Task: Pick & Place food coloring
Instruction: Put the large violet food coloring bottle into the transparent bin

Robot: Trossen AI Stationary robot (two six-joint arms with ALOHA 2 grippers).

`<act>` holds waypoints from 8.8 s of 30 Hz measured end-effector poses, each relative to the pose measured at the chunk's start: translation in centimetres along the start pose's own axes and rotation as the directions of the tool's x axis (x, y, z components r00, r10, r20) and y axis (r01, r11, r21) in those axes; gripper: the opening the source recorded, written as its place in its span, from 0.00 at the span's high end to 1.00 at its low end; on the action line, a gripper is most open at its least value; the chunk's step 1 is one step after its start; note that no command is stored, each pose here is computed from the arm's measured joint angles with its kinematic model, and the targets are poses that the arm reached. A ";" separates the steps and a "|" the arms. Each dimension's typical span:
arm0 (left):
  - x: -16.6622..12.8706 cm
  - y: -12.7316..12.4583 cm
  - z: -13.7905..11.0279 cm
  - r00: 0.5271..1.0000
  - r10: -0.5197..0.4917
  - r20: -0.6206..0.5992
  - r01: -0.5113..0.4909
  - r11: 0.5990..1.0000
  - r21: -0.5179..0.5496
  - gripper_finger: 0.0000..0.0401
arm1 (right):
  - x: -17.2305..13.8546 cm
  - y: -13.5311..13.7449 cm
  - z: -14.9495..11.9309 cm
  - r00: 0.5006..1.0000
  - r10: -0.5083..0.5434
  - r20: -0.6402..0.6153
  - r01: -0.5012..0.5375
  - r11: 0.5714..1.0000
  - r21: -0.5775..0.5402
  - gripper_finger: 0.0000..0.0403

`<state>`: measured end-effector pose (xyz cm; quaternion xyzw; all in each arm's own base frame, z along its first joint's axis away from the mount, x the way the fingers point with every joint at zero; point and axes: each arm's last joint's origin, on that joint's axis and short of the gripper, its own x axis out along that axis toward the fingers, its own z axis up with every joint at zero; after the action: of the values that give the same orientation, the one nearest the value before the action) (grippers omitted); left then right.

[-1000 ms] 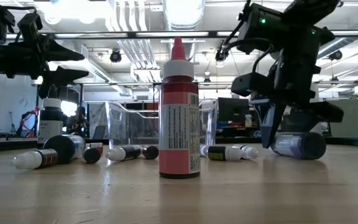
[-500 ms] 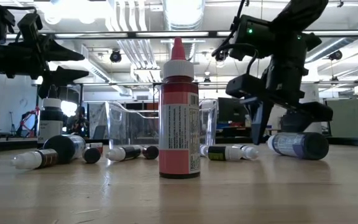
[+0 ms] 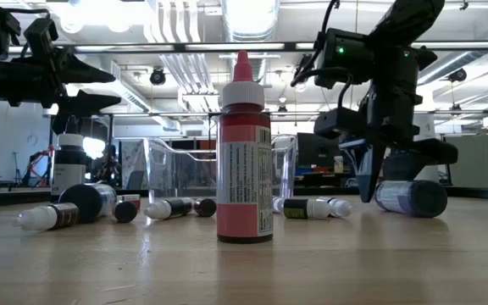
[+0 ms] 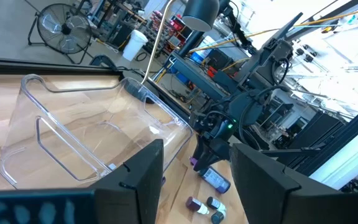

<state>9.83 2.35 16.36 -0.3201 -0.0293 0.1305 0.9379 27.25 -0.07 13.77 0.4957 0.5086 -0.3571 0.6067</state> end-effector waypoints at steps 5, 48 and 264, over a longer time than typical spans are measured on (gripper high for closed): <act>0.0 0.0 0.0 1.000 0.000 0.000 0.000 1.000 0.000 0.60 | 0.0 0.0 -0.1 1.000 0.000 -0.019 0.000 1.000 0.001 0.70; 0.0 0.0 0.0 1.000 0.000 0.000 0.000 1.000 0.000 0.60 | -0.1 -0.1 -0.5 0.993 0.010 -0.115 -0.013 1.000 -0.022 0.55; 0.0 0.0 0.0 1.000 0.001 -0.001 -0.001 1.000 0.000 0.60 | -8.2 15.4 6.3 0.932 -0.107 0.346 0.292 0.790 -0.540 0.76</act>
<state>9.84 2.35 16.35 -0.3201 -0.0290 0.1307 0.9379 41.50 -2.82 25.38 0.1691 0.5461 -0.3171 0.7567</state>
